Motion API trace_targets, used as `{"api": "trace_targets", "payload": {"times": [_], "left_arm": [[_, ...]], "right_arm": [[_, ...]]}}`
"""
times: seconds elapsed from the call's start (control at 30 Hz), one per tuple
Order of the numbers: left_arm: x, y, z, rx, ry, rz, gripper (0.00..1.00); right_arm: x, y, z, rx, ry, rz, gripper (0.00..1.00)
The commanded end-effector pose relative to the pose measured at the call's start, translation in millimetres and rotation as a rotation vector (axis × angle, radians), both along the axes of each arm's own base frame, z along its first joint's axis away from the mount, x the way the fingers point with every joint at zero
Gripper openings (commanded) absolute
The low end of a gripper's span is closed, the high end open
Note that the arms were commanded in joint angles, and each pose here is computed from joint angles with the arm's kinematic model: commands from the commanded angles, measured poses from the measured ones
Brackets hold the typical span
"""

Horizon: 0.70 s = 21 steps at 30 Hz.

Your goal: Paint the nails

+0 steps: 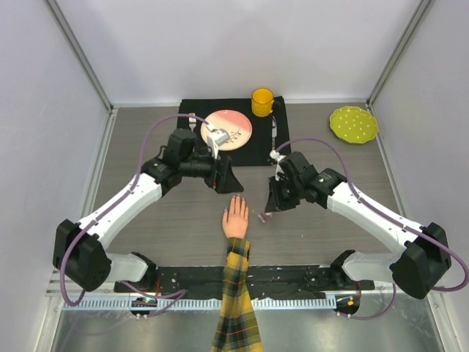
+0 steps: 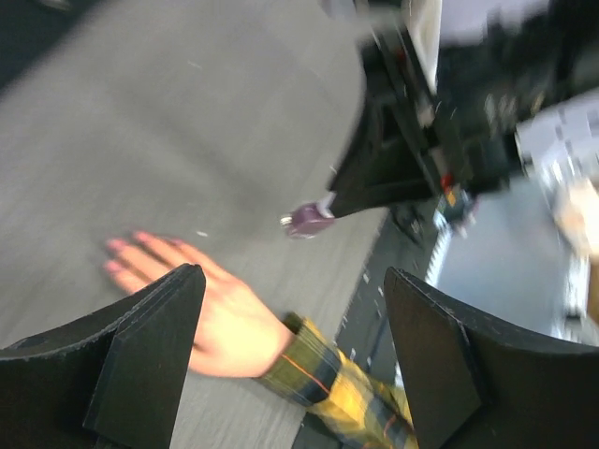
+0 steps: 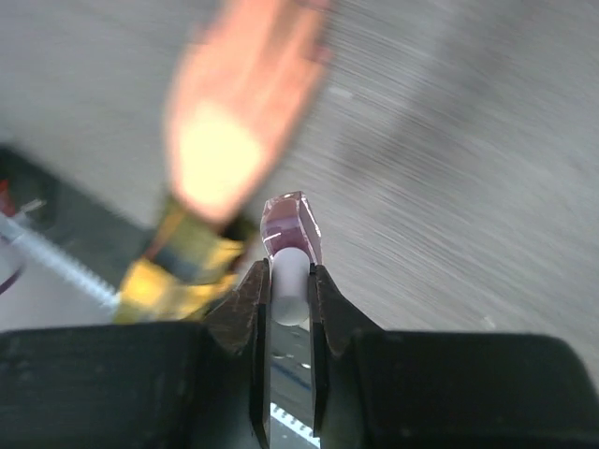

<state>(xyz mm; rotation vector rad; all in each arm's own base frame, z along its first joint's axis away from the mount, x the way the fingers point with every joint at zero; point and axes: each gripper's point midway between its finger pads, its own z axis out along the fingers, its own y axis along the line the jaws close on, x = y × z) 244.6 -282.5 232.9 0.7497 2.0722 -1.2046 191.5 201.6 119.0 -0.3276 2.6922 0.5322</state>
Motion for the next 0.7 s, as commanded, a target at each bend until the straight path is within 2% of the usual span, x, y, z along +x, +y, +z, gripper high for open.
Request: {"api": "trace_targets", "payload": {"times": [0.0,0.07,0.13,0.33,0.43,0.67], "left_arm": [[-57.9,-25.7,-12.7,-0.036,-0.103,-0.310,0.82],[-50.9,-23.7,-17.1,0.007,-0.225,-0.269,0.81],[-55.6,-23.5,-22.0,-0.002,-0.245,-0.281,0.81],[-77.4,-30.4,-23.5,-0.068,-0.180,-0.407,0.80],[-82.3,-35.1,-27.8,-0.074,-0.166,-0.428,0.81],[-96.7,-40.4,-22.2,-0.105,-0.171,-0.481,0.76]], "right_arm": [[-12.8,58.8,67.0,0.317,-0.094,0.362,0.01],[-22.0,61.9,75.9,0.352,-0.101,0.438,0.01],[-31.1,62.1,85.9,0.385,-0.113,0.494,0.01],[-40.4,64.3,116.4,0.454,-0.206,0.591,0.01],[-48.1,68.0,123.6,0.498,-0.194,0.629,0.01],[-43.4,69.6,131.9,0.509,-0.231,0.598,0.01]]}}
